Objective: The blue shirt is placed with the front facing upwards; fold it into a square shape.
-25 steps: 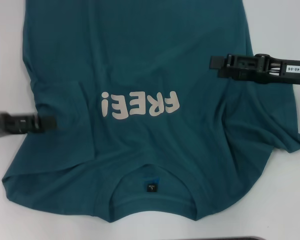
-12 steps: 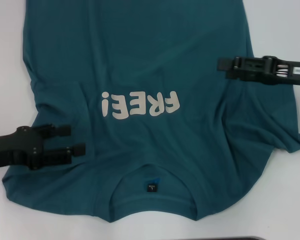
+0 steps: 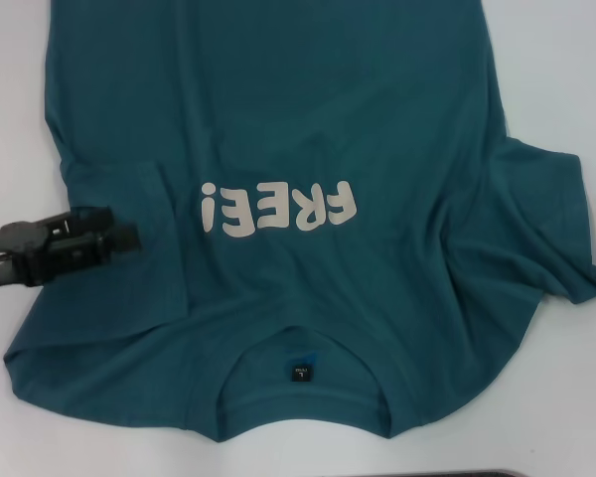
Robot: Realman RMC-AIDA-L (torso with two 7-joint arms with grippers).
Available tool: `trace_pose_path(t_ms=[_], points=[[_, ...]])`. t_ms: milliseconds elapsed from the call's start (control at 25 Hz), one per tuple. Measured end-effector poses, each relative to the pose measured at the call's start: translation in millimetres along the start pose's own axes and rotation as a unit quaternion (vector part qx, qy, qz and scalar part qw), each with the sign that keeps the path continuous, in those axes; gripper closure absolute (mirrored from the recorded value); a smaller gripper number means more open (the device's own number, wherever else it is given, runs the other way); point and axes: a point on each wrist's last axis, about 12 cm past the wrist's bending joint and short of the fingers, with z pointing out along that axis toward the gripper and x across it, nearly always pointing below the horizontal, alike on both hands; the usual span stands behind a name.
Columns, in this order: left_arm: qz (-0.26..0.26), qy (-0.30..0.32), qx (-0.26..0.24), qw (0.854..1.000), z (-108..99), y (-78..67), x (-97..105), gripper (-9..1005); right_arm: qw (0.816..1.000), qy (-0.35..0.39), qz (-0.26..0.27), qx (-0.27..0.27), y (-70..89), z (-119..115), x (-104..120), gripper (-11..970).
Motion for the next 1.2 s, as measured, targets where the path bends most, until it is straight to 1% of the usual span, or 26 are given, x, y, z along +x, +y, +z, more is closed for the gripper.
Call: trace_pose_path(t_ms=[80, 160, 240, 360, 560, 800, 1200], points=[[-0.004, -0.008, 0.005, 1.0, 1, -0.1, 0, 138, 0.999, -0.001, 0.031, 0.031, -5.5, -13, 1, 43], [-0.003, -0.013, 0.008, 1.0, 2, -0.3, -1, 138, 0.997, 0.004, 0.05, 0.059, -9.2, -19, 0, 43], [-0.003, -0.015, 0.009, 1.0, 2, -0.7, -1, 139, 0.994, 0.017, 0.061, 0.087, -11.0, -20, -3, 43], [-0.006, -0.018, 0.013, 1.0, 2, -1.4, -2, 139, 0.991, 0.03, 0.073, 0.111, -11.4, -15, -11, 43], [-0.007, -0.032, 0.018, 0.999, -2, -3.8, -1, 139, 0.99, 0.033, 0.082, 0.108, -11.6, 1, -14, 44], [-0.005, -0.043, 0.014, 0.999, -6, -4.0, 1, 139, 0.988, 0.028, 0.103, 0.111, -20.5, 26, -4, 44], [0.0, -0.045, 0.022, 0.999, 0, -4.5, -4, 139, 0.986, 0.017, 0.112, 0.124, -28.7, 44, 2, 44]])
